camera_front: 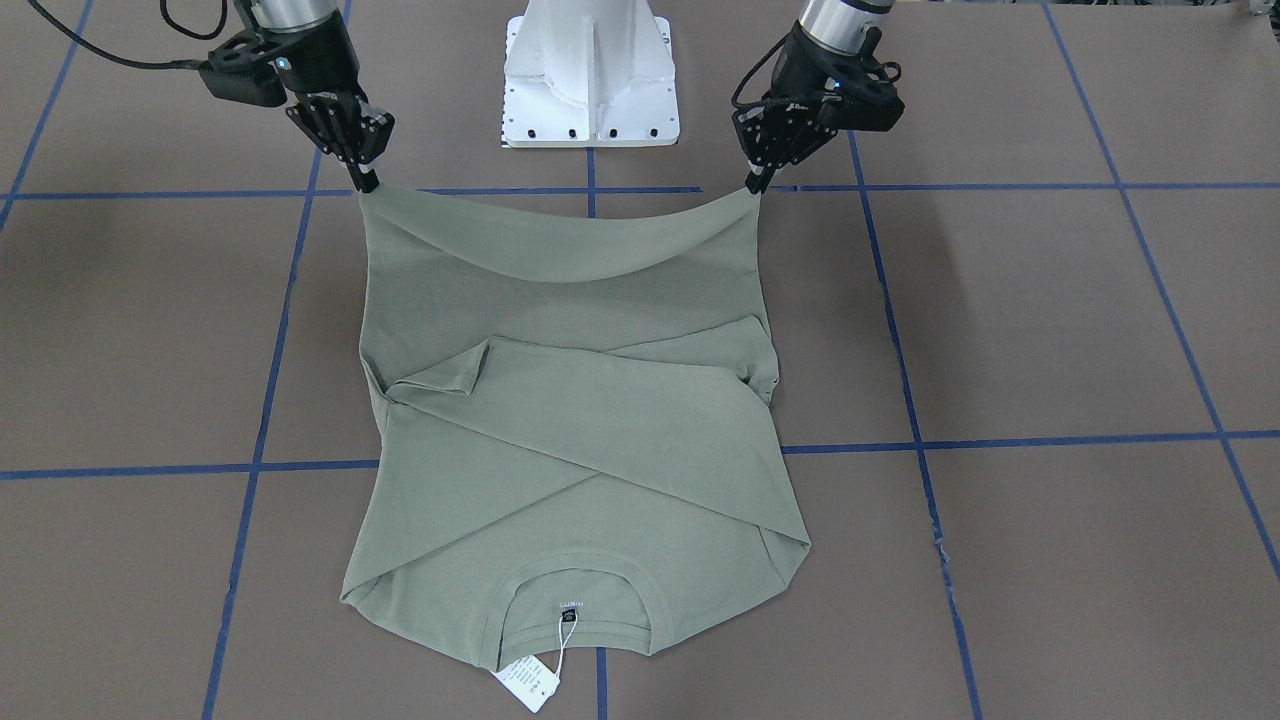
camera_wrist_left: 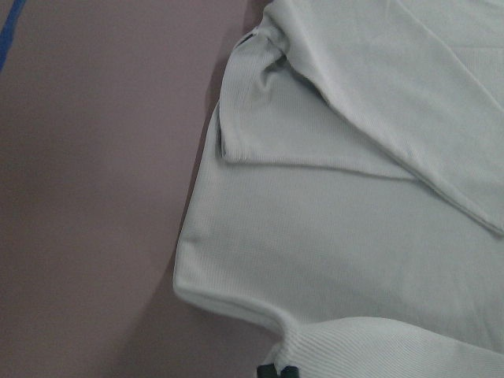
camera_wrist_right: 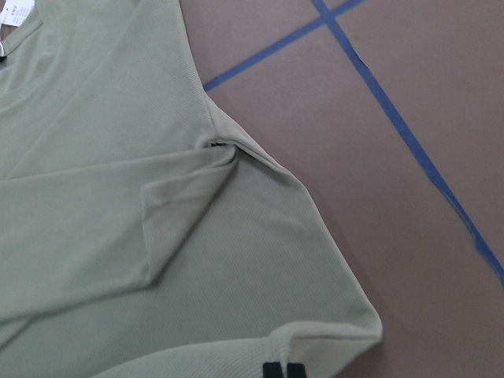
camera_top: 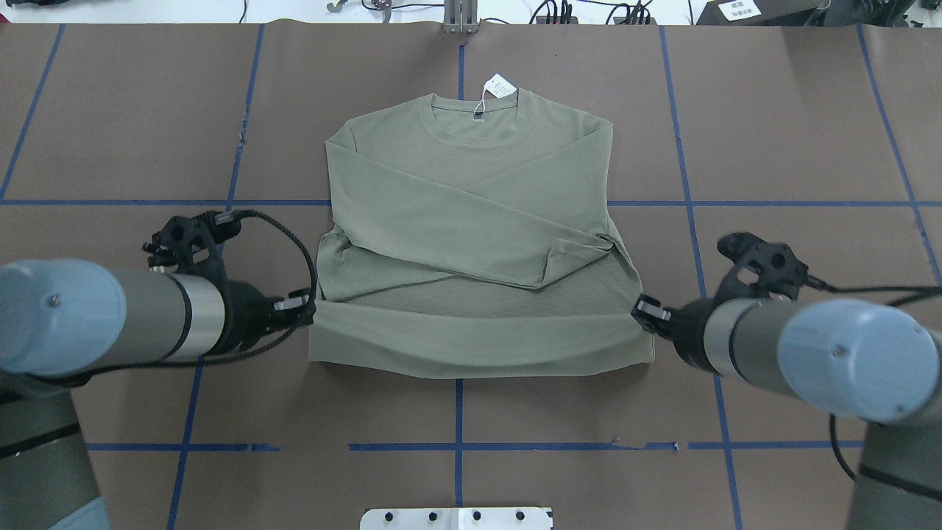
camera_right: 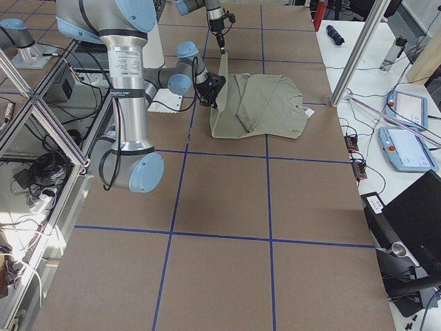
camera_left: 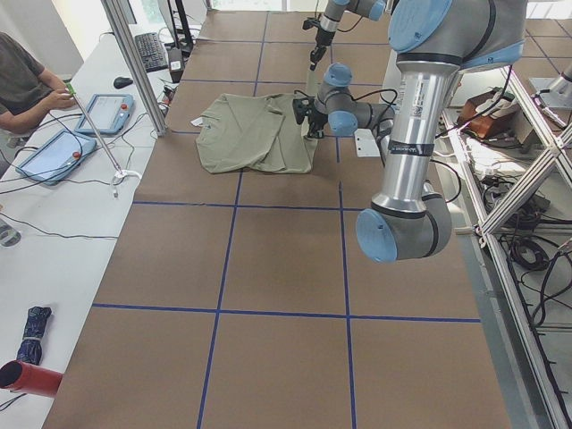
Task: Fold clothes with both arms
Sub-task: 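Lift the hem with both grippers and fold it toward the collar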
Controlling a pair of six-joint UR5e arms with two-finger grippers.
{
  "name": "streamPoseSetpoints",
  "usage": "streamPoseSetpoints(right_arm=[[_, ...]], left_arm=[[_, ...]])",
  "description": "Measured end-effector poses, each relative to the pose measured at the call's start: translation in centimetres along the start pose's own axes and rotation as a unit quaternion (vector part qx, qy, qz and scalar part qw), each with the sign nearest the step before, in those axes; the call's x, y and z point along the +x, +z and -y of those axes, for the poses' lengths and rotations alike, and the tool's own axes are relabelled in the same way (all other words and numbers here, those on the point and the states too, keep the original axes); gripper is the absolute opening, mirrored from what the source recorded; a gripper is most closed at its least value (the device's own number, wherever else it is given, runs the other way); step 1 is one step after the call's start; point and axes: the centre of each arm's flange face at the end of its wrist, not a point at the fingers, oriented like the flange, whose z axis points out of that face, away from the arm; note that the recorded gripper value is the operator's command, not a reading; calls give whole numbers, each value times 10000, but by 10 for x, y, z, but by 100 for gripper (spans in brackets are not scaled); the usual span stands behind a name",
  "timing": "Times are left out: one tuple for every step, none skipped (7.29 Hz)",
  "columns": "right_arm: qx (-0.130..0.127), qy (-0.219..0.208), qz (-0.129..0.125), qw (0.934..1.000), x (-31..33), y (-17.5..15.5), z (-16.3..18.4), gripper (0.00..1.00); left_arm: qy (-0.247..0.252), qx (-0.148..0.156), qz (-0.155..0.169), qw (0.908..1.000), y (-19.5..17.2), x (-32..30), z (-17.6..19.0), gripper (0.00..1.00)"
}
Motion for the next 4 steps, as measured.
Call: streamPoseSetpoints(right_arm=[[100, -132, -150, 9998, -29, 13, 39, 0], [196, -257, -296, 9990, -46, 27, 75, 0], [314, -410, -455, 9976, -56, 42, 108, 0], [397, -509, -594, 9961, -66, 55, 137, 0]], left_arm=[[67, 286, 73, 9995, 12, 8, 37, 0], [102, 513, 171, 9985, 26, 15, 71, 0], [95, 701, 264, 9971, 39, 22, 103, 0], [94, 856, 337, 9957, 48, 28, 130, 0]])
